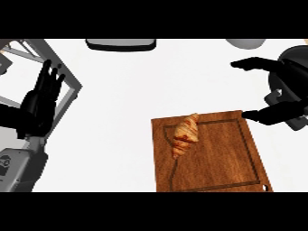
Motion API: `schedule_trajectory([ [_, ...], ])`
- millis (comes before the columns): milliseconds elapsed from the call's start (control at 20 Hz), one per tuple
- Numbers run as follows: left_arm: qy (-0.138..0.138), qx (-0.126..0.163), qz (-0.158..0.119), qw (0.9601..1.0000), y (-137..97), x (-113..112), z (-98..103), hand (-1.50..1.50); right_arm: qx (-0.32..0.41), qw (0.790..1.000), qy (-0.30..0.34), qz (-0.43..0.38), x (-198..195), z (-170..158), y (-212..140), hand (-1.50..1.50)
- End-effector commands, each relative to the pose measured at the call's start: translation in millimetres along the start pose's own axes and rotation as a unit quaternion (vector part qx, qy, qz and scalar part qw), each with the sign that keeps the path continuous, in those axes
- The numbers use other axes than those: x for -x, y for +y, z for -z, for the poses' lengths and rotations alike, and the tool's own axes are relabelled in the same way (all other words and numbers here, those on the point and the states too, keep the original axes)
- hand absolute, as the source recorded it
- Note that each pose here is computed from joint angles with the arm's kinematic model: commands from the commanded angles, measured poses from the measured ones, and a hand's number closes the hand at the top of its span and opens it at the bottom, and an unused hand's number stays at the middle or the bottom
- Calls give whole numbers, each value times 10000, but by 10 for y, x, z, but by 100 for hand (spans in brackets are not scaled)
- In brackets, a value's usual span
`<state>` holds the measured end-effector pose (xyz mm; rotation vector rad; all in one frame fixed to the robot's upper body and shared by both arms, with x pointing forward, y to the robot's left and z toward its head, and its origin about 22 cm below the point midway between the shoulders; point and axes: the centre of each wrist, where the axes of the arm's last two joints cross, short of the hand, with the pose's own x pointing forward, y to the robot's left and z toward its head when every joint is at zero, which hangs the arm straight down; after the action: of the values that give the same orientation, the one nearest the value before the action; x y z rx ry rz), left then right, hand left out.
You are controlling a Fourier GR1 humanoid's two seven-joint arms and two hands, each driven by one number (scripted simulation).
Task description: Pick the croissant from the cutting board and place it in the pot
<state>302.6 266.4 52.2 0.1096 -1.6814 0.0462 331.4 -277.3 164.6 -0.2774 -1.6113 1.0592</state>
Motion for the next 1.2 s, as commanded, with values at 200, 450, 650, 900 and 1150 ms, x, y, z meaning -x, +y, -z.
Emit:
schedule_trajectory([
  [200, -419, 101, -113, 9990, -104, -216, 82, 0, -1080, 9845, 262, -1354, -461, 163, -189, -150],
  [450, -427, 112, -16, 9990, -18, -276, 53, 0, -1917, 9598, 707, -1927, -779, 384, 203, -150],
  [650, -489, 34, -36, 9988, 39, -197, 20, 0, -2147, 9499, 814, -2119, -1119, 583, 487, -150],
  [900, -393, -41, 44, 9992, 23, -152, -74, 0, -2481, 9380, 1291, -2049, -1156, 806, 669, -150],
  [1150, -343, -16, -5, 9994, 168, -170, 30, 0, -2728, 9234, 1702, -2097, -1037, 910, 1018, -150],
])
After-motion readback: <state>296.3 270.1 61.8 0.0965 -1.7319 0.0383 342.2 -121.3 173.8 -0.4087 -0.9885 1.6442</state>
